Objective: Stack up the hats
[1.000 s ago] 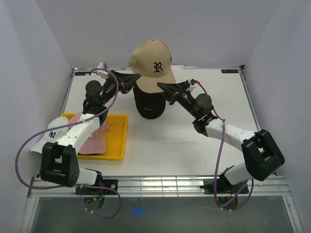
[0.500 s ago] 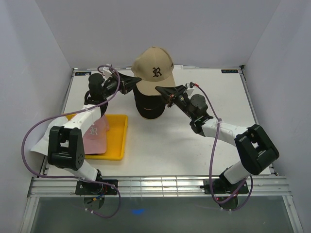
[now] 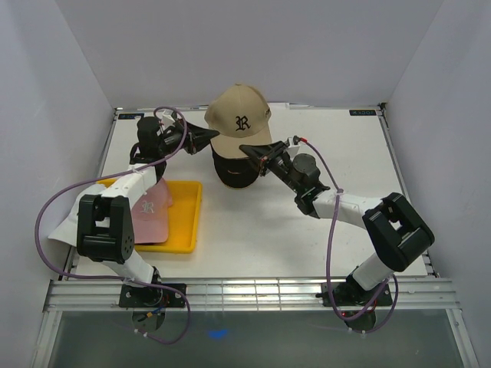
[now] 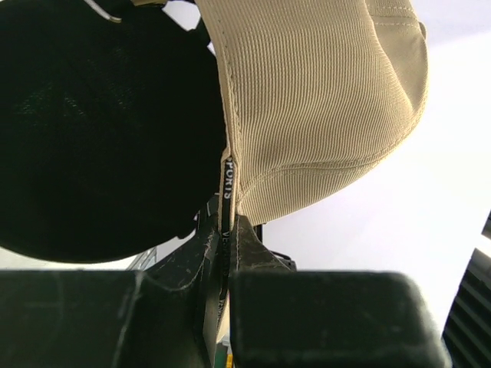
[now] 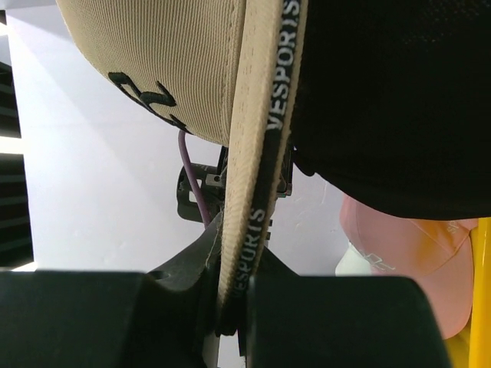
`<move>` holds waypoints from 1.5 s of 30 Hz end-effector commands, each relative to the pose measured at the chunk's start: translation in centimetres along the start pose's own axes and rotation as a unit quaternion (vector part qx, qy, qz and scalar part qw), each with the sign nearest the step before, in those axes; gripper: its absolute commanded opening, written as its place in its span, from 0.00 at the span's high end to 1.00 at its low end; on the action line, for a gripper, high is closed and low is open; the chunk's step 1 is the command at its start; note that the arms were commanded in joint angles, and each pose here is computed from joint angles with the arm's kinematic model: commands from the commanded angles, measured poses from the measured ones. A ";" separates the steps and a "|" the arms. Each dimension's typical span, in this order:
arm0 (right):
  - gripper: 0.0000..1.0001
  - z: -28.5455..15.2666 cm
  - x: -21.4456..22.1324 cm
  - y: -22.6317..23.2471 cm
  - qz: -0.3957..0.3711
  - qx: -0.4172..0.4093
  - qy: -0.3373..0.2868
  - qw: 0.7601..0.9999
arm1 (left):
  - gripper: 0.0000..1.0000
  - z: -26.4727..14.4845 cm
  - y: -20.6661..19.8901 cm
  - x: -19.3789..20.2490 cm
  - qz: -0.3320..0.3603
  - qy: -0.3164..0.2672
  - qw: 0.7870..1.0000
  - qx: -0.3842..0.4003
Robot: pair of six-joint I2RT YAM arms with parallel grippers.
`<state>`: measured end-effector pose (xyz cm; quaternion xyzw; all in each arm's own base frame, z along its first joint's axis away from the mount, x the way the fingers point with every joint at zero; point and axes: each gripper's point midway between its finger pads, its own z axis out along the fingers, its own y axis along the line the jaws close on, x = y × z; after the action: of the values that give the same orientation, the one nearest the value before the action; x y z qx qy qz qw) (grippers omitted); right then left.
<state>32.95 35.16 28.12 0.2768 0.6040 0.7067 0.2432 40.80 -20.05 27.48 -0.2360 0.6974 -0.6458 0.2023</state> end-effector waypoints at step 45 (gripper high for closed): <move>0.92 -3.7 7.2 -7.4 -0.023 0.044 0.091 0.995 | 1.00 -3.3 7.1 -2.0 0.008 -0.018 0.991 -0.133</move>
<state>28.76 37.13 21.72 0.2708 0.6411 0.6832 0.2211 37.54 -18.18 20.41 -0.2463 0.7717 -0.5735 0.1220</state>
